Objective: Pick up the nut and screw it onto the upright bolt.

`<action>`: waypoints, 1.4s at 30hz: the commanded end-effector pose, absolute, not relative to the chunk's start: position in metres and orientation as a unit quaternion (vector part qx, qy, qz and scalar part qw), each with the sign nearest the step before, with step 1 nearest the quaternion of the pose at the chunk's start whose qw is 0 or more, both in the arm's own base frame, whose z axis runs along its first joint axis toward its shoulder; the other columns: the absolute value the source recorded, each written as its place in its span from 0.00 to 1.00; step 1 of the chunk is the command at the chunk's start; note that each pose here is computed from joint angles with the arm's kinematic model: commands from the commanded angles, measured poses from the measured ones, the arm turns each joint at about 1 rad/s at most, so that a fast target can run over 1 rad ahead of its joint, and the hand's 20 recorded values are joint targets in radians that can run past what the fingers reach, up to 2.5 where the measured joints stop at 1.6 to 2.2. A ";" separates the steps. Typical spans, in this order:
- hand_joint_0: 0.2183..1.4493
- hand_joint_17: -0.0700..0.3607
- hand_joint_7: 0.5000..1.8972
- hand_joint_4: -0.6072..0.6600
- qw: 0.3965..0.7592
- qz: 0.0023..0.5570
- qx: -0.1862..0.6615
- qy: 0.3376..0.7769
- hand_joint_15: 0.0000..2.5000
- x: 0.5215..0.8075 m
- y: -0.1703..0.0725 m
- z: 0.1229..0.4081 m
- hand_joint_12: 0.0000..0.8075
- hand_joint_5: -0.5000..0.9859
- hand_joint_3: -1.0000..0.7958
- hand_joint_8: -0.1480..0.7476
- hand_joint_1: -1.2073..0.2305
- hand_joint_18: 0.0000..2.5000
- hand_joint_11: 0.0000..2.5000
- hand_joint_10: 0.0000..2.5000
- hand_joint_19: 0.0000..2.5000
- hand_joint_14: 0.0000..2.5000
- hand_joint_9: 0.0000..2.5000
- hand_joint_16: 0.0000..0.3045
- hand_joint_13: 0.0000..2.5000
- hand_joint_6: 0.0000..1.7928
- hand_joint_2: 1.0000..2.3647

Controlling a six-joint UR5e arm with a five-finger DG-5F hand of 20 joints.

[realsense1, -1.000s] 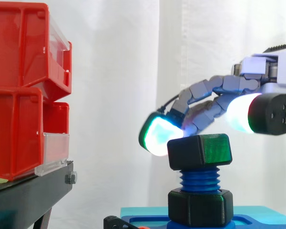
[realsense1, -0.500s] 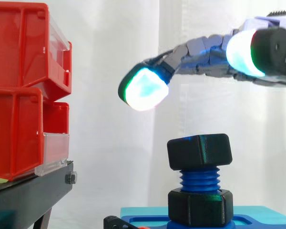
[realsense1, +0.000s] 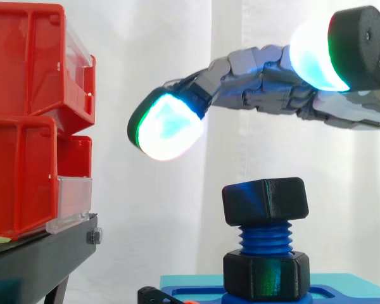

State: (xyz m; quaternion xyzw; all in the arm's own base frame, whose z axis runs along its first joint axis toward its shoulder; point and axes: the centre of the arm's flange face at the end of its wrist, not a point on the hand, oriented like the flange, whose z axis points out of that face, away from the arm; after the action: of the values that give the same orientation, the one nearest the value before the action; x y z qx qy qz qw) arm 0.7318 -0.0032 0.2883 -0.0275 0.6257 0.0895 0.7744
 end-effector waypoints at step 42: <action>0.23 0.28 0.67 0.64 0.757 0.087 -0.056 0.645 0.00 0.724 -0.065 0.280 0.28 0.34 0.28 0.44 0.71 0.15 0.00 0.00 0.00 0.00 0.32 0.07 0.26 0.28 0.00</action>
State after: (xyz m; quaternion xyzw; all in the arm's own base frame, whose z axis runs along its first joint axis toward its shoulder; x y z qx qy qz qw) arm 0.7244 -0.0585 0.2798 -0.0515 0.6468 0.0923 0.7553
